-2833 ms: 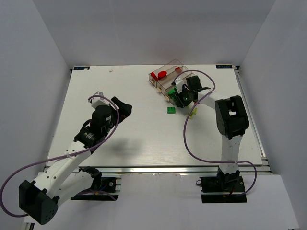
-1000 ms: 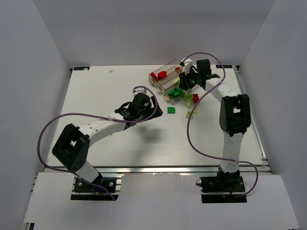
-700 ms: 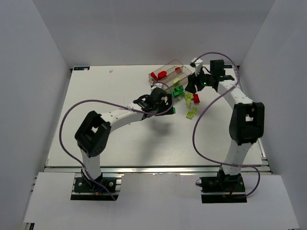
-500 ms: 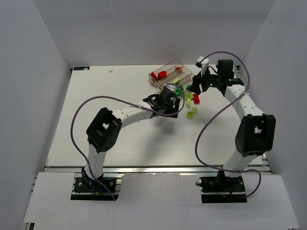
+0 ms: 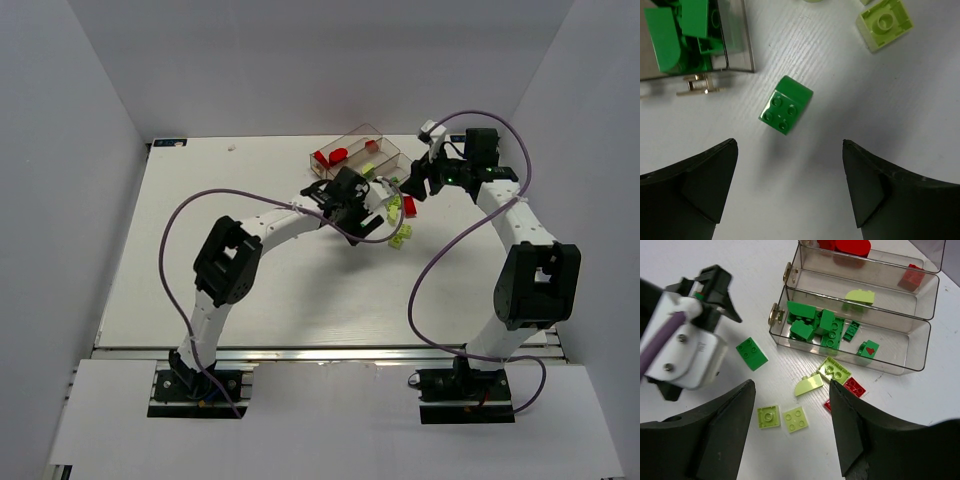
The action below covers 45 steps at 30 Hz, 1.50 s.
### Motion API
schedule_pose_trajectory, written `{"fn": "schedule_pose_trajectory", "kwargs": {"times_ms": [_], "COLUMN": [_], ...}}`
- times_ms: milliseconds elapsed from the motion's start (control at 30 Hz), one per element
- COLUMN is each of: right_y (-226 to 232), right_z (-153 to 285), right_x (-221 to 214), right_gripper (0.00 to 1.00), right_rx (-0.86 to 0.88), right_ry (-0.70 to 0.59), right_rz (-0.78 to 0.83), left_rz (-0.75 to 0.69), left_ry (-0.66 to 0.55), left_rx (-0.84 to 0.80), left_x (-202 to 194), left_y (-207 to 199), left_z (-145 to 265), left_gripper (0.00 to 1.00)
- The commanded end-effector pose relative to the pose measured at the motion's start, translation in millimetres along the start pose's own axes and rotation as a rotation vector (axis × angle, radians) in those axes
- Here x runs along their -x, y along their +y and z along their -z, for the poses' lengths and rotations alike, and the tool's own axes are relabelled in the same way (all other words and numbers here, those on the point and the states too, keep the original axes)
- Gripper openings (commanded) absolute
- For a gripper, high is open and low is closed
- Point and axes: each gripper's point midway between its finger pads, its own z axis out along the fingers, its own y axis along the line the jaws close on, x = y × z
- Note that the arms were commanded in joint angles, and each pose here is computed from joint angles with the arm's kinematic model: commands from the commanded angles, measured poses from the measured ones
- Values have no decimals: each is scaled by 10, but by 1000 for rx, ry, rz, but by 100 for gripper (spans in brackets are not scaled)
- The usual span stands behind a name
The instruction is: Sort the legos into containers by color
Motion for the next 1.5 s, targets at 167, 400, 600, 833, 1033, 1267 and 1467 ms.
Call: {"fn": "schedule_pose_trajectory", "kwargs": {"times_ms": [167, 400, 600, 833, 1033, 1267, 1467], "right_y": [-16, -52, -61, -30, -15, 21, 53], "right_z": [87, 99, 103, 123, 147, 137, 151], "right_x": [70, 52, 69, 44, 44, -10, -46], "right_gripper": [66, 66, 66, 66, 66, 66, 66], "right_rx": [-1, -2, -1, 0, -1, 12, 13], "right_ry": [-10, 0, -3, -6, -8, -6, -1], "right_rz": [12, 6, -14, -23, -25, -45, -39], "left_rz": [-152, -165, -156, -142, -125, -119, -83], "left_ry": [-48, -57, -82, -111, -111, -120, -123], "left_rx": [-200, -208, -244, -242, -220, -198, -194], "left_x": [92, 48, 36, -29, -58, -47, -120], "left_y": [130, 156, 89, 73, 101, 118, 62], "left_z": [-159, -289, -396, -536, -604, -505, -347], "left_gripper": [93, 93, 92, 91, 87, 60, 19]}}
